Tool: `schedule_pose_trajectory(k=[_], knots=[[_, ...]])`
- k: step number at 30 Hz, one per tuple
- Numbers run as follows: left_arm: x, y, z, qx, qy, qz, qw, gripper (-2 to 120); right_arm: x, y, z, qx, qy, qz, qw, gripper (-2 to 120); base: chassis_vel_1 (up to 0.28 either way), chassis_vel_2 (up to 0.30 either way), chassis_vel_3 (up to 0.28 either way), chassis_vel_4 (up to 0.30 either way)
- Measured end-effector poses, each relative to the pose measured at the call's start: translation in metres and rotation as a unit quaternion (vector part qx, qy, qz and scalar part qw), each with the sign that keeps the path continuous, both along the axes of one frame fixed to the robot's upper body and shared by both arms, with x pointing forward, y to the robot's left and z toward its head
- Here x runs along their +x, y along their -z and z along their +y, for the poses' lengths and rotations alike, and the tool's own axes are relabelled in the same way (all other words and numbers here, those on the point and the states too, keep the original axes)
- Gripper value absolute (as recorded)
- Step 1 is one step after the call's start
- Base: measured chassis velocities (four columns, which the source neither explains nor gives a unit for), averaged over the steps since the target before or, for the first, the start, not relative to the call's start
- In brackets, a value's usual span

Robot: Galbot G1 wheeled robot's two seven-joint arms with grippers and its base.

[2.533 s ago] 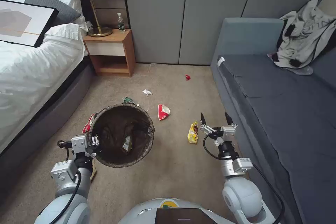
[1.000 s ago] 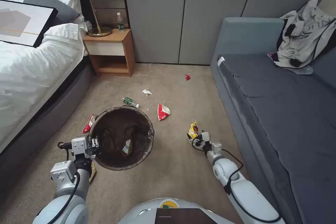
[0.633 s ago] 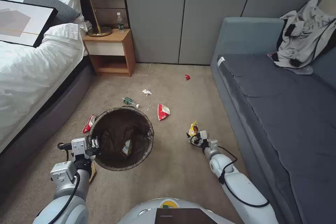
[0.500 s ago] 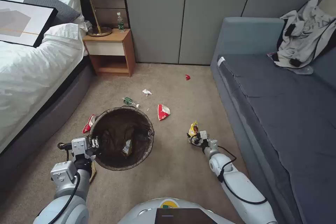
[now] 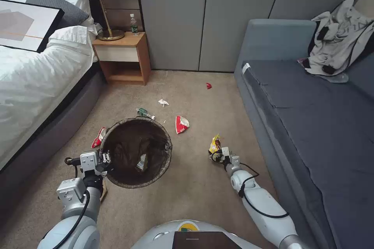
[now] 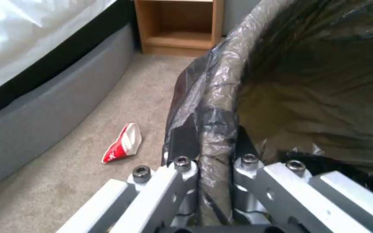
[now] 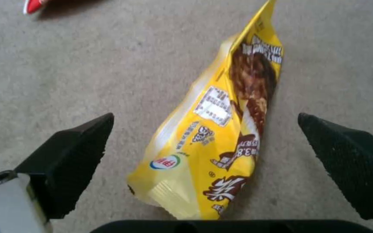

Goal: Pick up the trash bin, then pick up the garbage from the floor and place it into the trash bin.

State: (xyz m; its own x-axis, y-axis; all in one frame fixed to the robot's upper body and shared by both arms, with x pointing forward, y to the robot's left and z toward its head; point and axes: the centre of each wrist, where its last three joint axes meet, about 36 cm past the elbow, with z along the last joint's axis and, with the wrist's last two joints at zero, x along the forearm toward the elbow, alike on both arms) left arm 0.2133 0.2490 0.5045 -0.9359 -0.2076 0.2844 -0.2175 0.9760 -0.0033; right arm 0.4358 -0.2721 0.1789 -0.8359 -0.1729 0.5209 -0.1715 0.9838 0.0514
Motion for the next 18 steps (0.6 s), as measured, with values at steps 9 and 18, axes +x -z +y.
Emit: schedule_pose_trajectory(k=[9,18], knots=[[0.001,-0.001,0.000,-0.001,0.000,-0.003,1.0000,3,0.007,0.011,0.002,0.000,0.005,0.013,1.000,100,0.000,0.000,0.000,0.000],[0.002,-0.001,0.000,-0.002,0.000,-0.005,1.0000,3,0.013,0.022,0.003,-0.002,0.008,0.020,1.000,100,0.000,0.000,0.000,0.000]])
